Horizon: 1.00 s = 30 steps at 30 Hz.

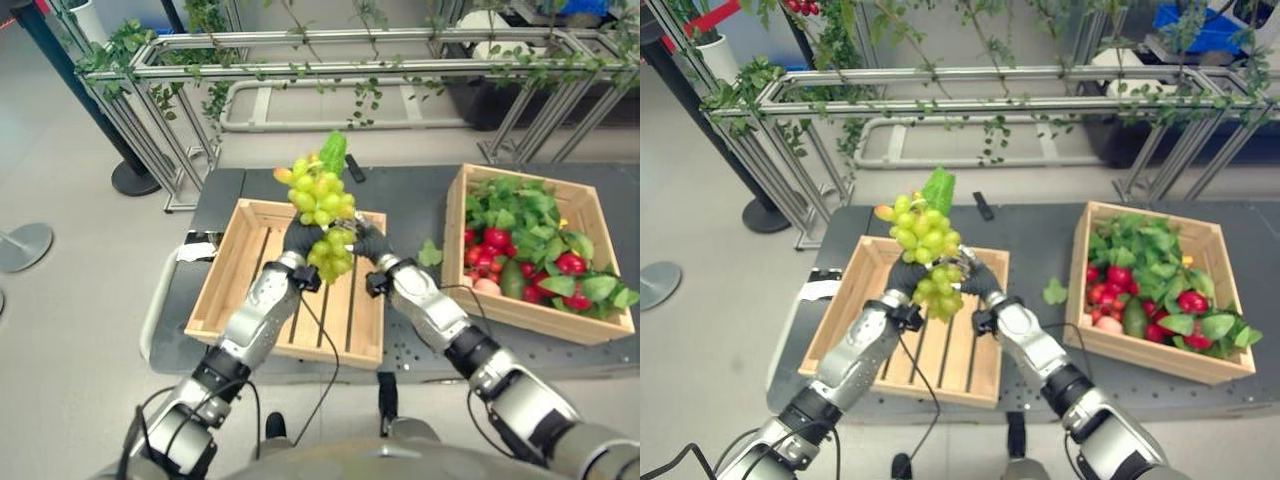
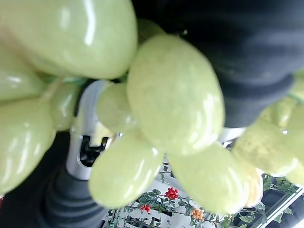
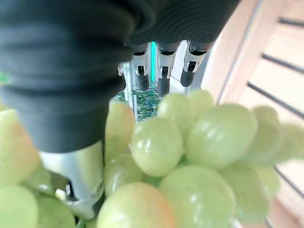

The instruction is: Pick up the fruits from the basket on one side to the basket on the other side

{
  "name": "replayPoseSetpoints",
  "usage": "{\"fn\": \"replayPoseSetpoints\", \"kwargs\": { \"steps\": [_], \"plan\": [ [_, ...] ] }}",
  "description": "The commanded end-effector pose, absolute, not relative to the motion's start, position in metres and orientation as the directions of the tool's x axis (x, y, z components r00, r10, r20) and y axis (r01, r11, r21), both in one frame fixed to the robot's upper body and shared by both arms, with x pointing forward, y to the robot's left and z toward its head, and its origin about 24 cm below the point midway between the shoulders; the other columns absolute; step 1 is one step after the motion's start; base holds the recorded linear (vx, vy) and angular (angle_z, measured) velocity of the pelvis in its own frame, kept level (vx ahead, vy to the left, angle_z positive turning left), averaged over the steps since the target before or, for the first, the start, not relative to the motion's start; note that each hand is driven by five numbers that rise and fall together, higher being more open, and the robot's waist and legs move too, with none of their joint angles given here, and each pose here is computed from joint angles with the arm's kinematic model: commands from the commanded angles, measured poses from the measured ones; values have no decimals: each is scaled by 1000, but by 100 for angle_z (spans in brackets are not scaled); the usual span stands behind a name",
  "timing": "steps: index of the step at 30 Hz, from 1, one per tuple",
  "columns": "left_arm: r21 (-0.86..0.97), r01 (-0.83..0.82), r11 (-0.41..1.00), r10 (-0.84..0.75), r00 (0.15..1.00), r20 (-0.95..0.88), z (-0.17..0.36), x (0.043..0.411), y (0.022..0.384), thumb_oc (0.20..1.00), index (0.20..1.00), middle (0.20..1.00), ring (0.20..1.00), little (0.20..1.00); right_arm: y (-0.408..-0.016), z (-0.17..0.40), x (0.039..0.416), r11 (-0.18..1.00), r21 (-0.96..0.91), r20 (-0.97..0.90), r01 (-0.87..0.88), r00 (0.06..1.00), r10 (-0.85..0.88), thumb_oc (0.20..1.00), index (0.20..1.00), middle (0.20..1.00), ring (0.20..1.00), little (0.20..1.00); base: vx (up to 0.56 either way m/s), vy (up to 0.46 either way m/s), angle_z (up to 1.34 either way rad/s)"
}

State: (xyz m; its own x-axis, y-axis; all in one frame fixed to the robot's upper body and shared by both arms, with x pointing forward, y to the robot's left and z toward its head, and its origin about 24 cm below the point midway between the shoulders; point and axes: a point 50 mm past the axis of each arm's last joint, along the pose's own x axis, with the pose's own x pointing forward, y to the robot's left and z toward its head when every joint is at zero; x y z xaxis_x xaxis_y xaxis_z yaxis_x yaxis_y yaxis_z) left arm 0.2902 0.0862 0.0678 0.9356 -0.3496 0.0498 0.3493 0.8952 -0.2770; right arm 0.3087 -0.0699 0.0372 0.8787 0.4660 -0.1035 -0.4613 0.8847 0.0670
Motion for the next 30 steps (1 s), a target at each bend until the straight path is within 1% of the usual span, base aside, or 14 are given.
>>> {"fn": "replayPoseSetpoints", "kwargs": {
  "steps": [1, 6, 11, 12, 13, 25, 30],
  "plan": [
    [-199, 634, 747, -565, 763, 314, 131, 290, 28, 200, 200, 200, 200, 200, -22, 109, 319, 775, 20, 165, -631, 767, 620, 1000, 1000, 1000, 1000, 1000, 0, 0, 0],
    [-203, 506, 838, -420, 837, 351, 133, 298, 70, 200, 200, 200, 200, 200, -67, 100, 311, 825, -102, 168, -557, 807, 566, 1000, 1000, 1000, 1000, 1000, 6, -5, 1],
    [-147, 409, 901, -331, 865, 377, 136, 301, 100, 200, 200, 200, 200, 200, -101, 85, 305, 867, -151, 126, -476, 860, 494, 1000, 1000, 1000, 1000, 1000, 0, 0, 0],
    [-147, 409, 901, -331, 865, 377, 136, 300, 100, 200, 200, 200, 200, 200, -102, 85, 305, 867, -151, 125, -476, 860, 494, 1000, 1000, 1000, 1000, 1000, 0, 0, 0],
    [-132, 362, 923, -292, 880, 374, 134, 302, 112, 200, 200, 200, 200, 200, -117, 77, 301, 885, -150, 104, -440, 884, 457, 1000, 1000, 1000, 1000, 1000, 0, 0, 0],
    [-82, 306, 949, -259, 899, 353, 127, 302, 130, 200, 200, 200, 200, 200, -152, 70, 287, 921, -135, 99, -366, 920, 380, 1000, 1000, 1000, 1000, 1000, 0, 0, 0],
    [-78, 320, 944, -274, 895, 352, 126, 302, 127, 200, 200, 200, 200, 200, -149, 68, 286, 908, -156, 85, -389, 911, 404, 1000, 1000, 1000, 1000, 1000, 0, 0, 0]
  ]
}}
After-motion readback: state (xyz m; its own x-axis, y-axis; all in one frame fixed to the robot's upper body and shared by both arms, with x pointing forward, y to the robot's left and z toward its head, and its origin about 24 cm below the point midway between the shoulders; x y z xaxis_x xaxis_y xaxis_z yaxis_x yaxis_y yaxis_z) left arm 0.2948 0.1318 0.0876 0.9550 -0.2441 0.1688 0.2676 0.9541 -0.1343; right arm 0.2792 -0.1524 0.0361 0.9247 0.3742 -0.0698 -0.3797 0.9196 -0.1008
